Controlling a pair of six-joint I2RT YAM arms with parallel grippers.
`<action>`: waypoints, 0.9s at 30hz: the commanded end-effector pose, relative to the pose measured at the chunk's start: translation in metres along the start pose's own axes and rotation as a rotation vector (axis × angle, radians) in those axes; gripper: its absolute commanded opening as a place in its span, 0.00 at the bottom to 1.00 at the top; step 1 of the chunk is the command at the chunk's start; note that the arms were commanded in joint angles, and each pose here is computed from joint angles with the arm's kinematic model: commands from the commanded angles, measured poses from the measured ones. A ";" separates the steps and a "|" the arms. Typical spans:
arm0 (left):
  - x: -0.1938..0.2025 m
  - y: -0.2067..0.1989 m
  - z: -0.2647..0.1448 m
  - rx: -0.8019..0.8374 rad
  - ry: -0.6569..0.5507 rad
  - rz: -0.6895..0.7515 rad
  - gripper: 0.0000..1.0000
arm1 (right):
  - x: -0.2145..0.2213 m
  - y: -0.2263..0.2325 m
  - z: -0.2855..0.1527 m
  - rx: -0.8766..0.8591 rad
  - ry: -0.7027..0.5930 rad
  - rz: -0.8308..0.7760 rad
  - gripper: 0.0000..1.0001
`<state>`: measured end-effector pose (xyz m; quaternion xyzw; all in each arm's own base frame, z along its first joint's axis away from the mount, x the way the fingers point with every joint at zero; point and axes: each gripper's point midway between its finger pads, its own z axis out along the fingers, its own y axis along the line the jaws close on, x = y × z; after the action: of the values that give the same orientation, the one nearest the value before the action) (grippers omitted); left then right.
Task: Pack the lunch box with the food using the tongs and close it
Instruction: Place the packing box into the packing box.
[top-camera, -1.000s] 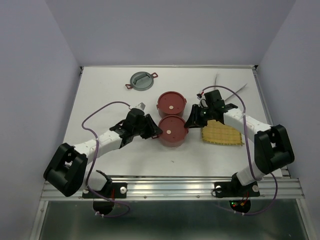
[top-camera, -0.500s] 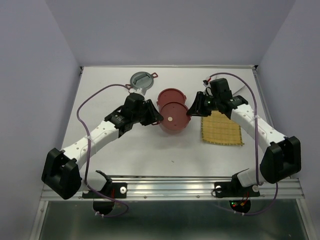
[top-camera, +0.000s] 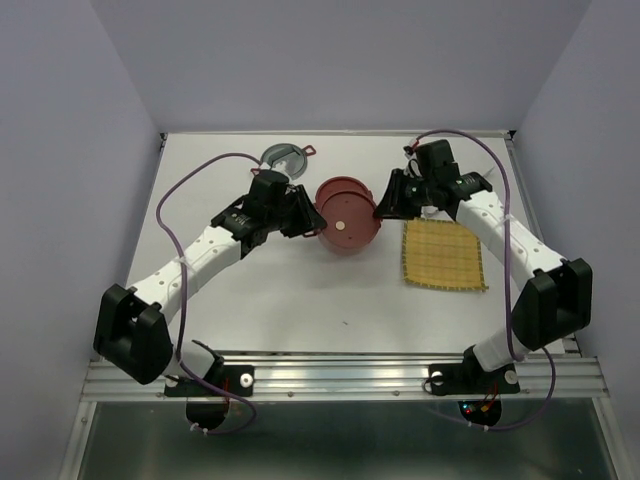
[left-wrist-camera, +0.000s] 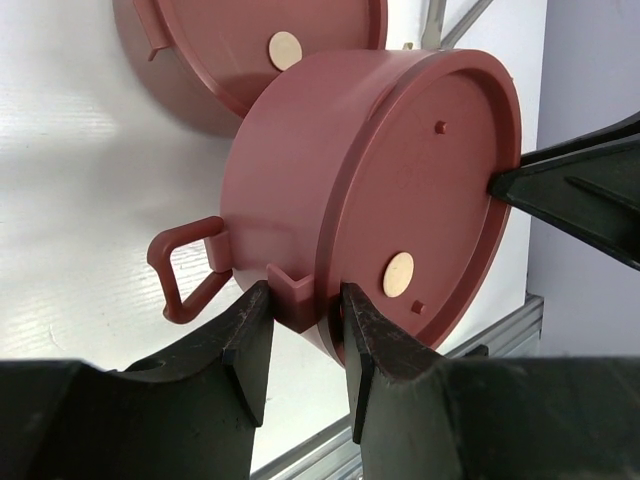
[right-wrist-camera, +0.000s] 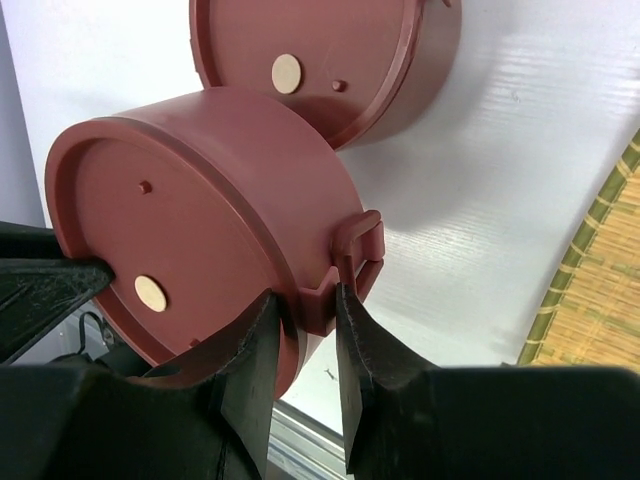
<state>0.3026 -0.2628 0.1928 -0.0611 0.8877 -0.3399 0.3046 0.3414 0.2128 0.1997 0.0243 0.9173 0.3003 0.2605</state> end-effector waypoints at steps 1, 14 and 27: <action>-0.021 -0.022 -0.004 0.069 -0.026 0.055 0.00 | -0.057 0.034 -0.017 -0.068 -0.172 -0.044 0.01; -0.055 -0.016 0.032 0.048 -0.011 0.062 0.00 | -0.112 0.046 0.013 -0.031 -0.189 -0.084 0.01; -0.053 0.003 0.069 0.059 0.064 0.060 0.00 | -0.124 0.024 0.046 0.043 -0.164 -0.056 0.01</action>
<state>0.3931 -0.2665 0.1764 -0.0714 0.8887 -0.3417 0.2973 0.4406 0.2180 0.1929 0.0240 0.9339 0.2265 0.2756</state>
